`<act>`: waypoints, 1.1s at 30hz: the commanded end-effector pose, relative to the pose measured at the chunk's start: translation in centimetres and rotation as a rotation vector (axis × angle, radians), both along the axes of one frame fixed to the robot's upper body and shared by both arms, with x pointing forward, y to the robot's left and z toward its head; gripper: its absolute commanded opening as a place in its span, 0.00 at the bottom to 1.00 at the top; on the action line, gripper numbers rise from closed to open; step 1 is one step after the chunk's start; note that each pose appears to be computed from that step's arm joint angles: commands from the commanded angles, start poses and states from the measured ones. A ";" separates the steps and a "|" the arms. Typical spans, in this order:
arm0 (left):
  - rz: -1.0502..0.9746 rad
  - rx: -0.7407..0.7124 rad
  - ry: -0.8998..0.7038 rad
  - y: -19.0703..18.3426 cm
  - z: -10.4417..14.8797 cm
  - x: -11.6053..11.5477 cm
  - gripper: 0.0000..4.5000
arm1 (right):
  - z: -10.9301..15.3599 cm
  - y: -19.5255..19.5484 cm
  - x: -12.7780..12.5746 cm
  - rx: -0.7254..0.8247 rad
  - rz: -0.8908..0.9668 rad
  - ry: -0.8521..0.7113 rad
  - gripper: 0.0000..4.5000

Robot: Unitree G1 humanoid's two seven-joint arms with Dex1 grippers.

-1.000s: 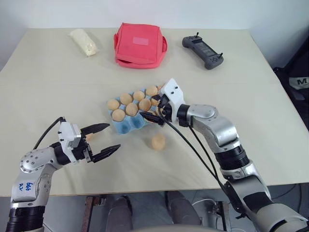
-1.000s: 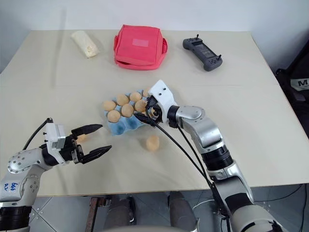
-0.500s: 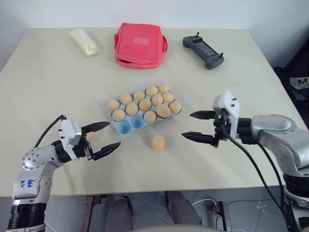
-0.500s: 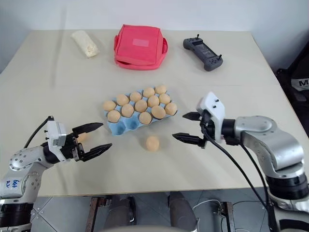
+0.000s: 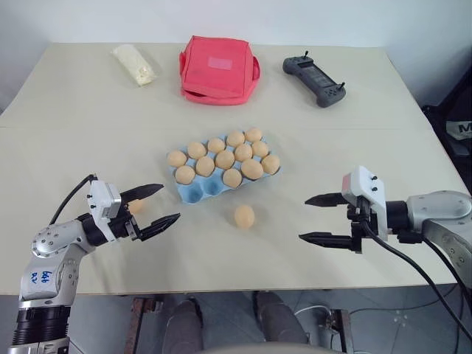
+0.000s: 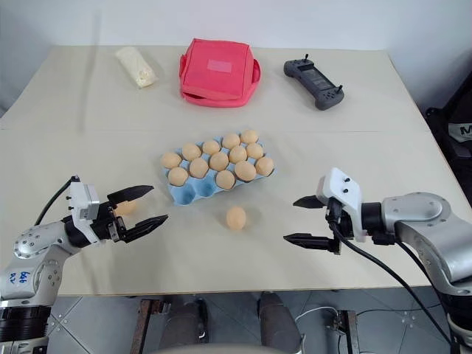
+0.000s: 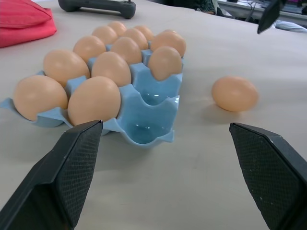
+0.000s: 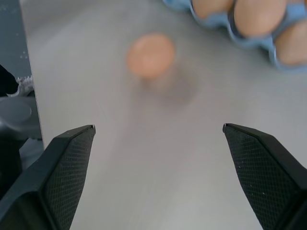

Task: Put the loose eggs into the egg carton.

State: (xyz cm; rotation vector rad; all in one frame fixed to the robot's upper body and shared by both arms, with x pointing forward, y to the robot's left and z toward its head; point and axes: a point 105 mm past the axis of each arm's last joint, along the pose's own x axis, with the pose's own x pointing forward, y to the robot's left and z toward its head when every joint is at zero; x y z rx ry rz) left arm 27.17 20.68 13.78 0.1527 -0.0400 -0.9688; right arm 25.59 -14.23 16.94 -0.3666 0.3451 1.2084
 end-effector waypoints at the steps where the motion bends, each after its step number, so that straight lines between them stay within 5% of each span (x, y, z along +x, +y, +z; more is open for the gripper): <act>1: -0.015 0.014 -0.055 0.0 1.1 -0.7 1.00 | 0.2 2.8 0.5 0.022 0.084 -0.060 0.99; 21: 0.104 0.105 -0.053 3.5 1.0 -2.8 1.00 | -4.1 10.8 3.9 -0.053 0.182 -0.114 0.99; 24: 0.102 0.097 -0.055 3.1 1.0 -2.8 1.00 | -4.4 10.8 4.3 -0.069 0.173 -0.127 0.86; 28: 0.099 0.090 -0.056 2.7 1.0 -2.6 1.00 | -3.6 10.7 4.4 -0.050 0.173 -0.145 0.57; 33: 0.093 0.082 -0.057 2.4 1.1 -2.3 1.00 | -0.5 10.6 4.0 0.032 0.176 -0.190 0.55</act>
